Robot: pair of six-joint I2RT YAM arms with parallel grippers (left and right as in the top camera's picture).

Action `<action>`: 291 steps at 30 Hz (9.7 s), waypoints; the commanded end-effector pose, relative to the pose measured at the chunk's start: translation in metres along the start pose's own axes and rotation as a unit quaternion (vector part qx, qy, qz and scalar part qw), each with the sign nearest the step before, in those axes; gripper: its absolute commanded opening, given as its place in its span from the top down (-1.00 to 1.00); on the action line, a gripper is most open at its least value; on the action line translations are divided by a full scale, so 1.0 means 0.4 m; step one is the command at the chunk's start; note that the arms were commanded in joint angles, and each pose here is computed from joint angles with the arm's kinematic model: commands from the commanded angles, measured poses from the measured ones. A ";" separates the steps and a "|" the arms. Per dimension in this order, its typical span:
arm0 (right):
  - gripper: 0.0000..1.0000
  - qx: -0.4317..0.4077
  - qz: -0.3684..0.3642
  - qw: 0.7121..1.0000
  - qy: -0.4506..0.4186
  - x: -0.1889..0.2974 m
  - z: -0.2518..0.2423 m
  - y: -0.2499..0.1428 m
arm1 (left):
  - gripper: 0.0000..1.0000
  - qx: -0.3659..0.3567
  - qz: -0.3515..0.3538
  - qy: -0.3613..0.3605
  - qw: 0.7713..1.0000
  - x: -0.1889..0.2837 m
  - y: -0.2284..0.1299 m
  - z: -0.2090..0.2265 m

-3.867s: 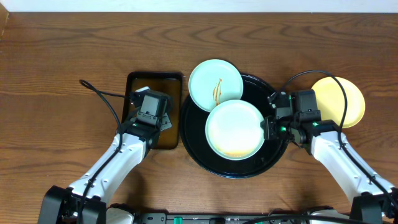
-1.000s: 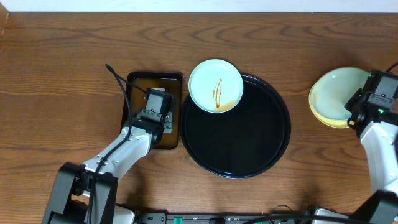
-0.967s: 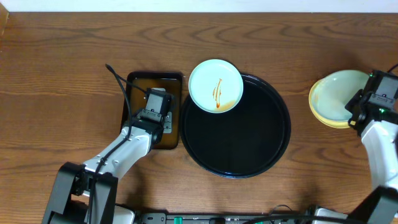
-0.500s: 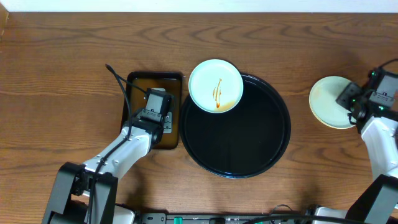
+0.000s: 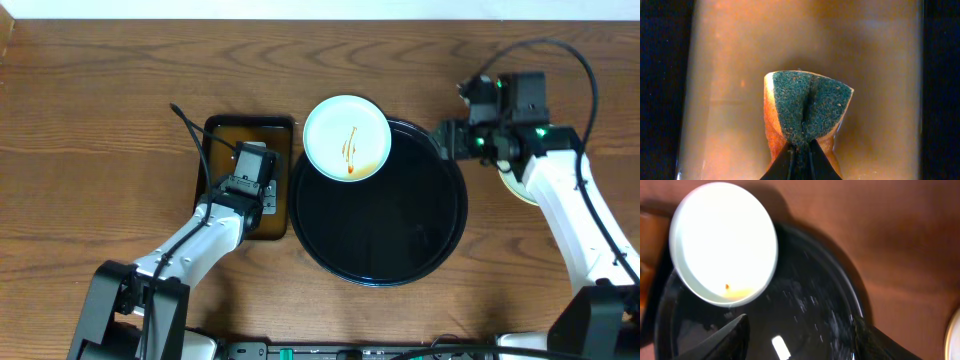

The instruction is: Clean dirty plates on tray and stack at the side

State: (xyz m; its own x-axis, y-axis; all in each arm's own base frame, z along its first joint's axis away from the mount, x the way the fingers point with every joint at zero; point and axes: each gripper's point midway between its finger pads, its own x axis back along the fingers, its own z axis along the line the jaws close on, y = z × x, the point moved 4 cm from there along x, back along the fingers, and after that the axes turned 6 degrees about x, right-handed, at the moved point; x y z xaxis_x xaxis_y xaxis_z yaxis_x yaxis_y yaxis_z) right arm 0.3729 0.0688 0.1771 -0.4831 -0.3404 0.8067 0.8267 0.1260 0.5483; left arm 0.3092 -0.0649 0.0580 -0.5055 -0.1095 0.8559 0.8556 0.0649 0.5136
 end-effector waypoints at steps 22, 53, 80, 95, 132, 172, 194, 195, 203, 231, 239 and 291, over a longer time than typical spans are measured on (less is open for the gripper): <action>0.06 0.002 0.091 0.991 0.098 -0.382 0.124 -0.045 | 0.85 -0.009 -0.001 0.007 1.000 0.001 0.000 0.007; 0.97 -0.036 0.266 0.962 -0.056 -0.305 0.032 -0.219 | 0.85 -0.008 -0.005 0.006 1.000 0.001 0.004 0.006; 0.98 -0.036 0.293 0.950 -0.097 -0.206 0.026 -0.233 | -0.27 0.026 -0.063 -0.003 0.998 -0.086 0.065 -0.001; 0.98 -0.036 0.295 0.950 -0.098 -0.205 0.026 -0.234 | 0.86 0.001 -0.106 -0.014 0.994 -0.039 0.115 -0.005; 0.98 -0.037 0.298 0.949 -0.098 -0.203 0.026 -0.237 | 0.86 -0.004 -0.077 -0.046 0.996 -0.025 0.090 -0.020; 0.98 -0.033 0.297 0.949 -0.097 -0.204 0.026 -0.236 | 0.85 0.058 -0.337 -0.120 0.932 0.289 0.323 -0.012; 0.98 -0.032 0.285 0.953 -0.096 -0.211 0.026 -0.225 | 0.85 0.052 -0.207 -0.144 0.966 0.191 0.217 -0.044; 0.98 -0.031 0.283 0.954 -0.096 -0.213 0.026 -0.223 | 0.86 0.046 -0.185 -0.149 0.970 0.168 0.199 -0.052; 0.98 -0.037 0.270 0.960 -0.069 -0.231 0.040 -0.222 | 0.86 0.023 -0.103 -0.197 0.975 0.086 0.132 -0.106; 0.98 -0.046 0.275 0.960 0.002 -0.275 0.120 -0.287 | 0.86 0.173 0.025 -0.419 0.891 0.173 -0.007 -0.497; 0.98 -0.047 0.278 0.960 0.002 -0.274 0.120 -0.289 | 0.85 0.265 0.099 -0.396 0.874 0.124 -0.062 -0.524; 0.98 -0.044 0.281 0.959 0.003 -0.273 0.125 -0.292 | 0.86 -0.069 -0.031 -0.307 0.949 0.092 -0.124 -0.503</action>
State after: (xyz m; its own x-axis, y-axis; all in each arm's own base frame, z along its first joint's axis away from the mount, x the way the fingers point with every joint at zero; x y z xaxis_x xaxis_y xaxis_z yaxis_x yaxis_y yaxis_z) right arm 0.3248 0.1328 0.0429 0.0109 -0.2595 0.9657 0.9793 0.1982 0.0422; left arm 0.2634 -0.2816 0.0636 -0.4314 0.5779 0.6927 0.8540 0.0142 0.5200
